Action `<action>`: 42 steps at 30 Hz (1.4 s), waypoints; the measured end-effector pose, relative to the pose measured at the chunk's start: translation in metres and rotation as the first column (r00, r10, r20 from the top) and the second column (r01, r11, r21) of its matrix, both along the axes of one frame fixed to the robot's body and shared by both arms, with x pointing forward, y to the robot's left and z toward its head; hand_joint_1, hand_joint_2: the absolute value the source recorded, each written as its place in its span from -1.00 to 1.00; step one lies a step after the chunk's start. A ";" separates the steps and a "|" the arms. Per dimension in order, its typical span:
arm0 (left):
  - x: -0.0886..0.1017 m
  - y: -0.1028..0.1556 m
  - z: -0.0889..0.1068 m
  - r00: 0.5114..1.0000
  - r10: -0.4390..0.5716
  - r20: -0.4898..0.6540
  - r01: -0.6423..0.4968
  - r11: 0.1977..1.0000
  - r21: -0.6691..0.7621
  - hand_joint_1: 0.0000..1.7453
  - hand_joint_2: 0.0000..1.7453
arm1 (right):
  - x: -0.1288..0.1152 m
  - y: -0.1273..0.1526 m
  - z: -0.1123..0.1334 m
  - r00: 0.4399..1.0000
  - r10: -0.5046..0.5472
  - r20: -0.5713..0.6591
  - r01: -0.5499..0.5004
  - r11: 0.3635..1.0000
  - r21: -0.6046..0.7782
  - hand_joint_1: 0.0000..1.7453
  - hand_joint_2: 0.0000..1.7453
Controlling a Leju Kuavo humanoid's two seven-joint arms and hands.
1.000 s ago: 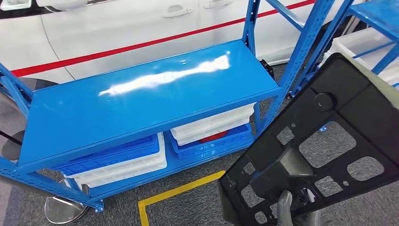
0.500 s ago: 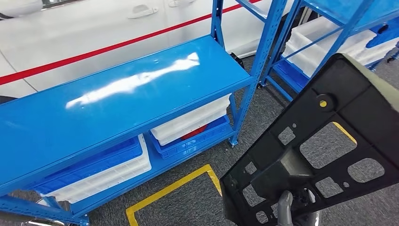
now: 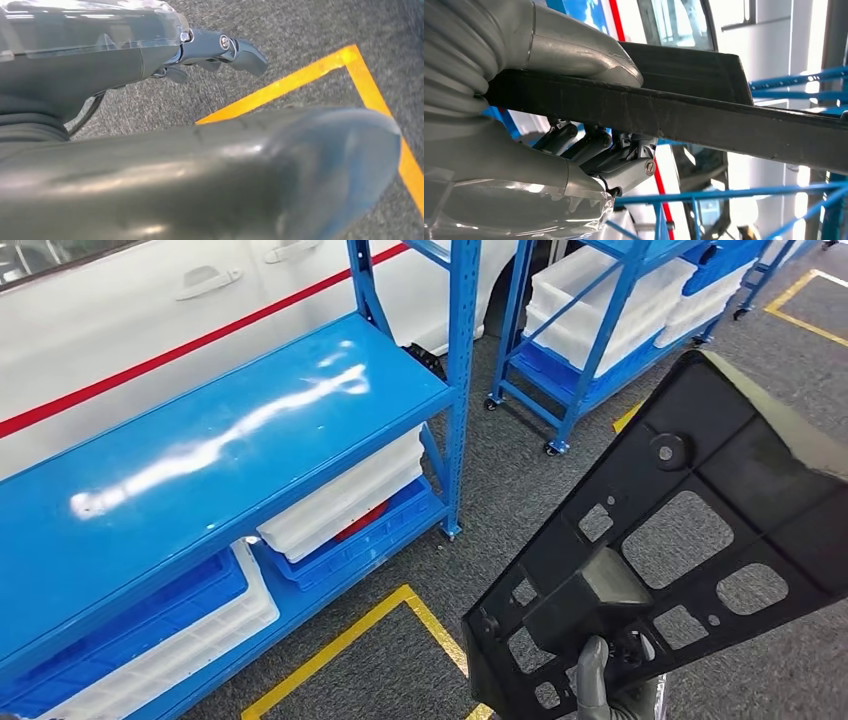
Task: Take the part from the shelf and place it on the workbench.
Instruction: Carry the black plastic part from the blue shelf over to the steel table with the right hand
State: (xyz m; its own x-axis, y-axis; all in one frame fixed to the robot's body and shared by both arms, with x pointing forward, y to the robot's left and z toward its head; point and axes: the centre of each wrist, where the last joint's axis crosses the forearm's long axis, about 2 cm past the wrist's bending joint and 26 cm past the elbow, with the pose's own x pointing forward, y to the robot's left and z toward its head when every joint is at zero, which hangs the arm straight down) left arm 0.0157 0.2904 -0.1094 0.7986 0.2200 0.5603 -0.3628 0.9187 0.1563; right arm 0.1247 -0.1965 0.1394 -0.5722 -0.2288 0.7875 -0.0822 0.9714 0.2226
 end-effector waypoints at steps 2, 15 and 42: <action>-0.001 0.001 0.000 1.000 0.000 -0.004 0.000 1.000 0.000 -1.00 -1.00 | 0.000 0.000 0.000 1.000 0.004 -0.002 -0.004 1.000 -0.003 1.00 1.00; -0.001 0.008 0.000 0.999 -0.041 -0.034 0.041 0.999 0.007 -1.00 -1.00 | -0.005 -0.001 -0.001 0.998 -0.050 -0.027 0.049 0.999 -0.023 1.00 1.00; 0.004 0.014 -0.001 0.991 -0.126 -0.045 0.127 0.992 0.015 -1.00 -1.00 | -0.005 -0.002 0.003 0.995 -0.096 -0.011 0.095 0.993 -0.063 1.00 1.00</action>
State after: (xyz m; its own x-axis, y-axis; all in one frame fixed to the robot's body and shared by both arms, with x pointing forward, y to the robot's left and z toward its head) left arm 0.0198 0.3042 -0.1100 0.8432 0.1056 0.5272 -0.2361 0.9537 0.1865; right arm 0.1200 -0.1981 0.1420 -0.5778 -0.1238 0.8068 0.0140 0.9868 0.1614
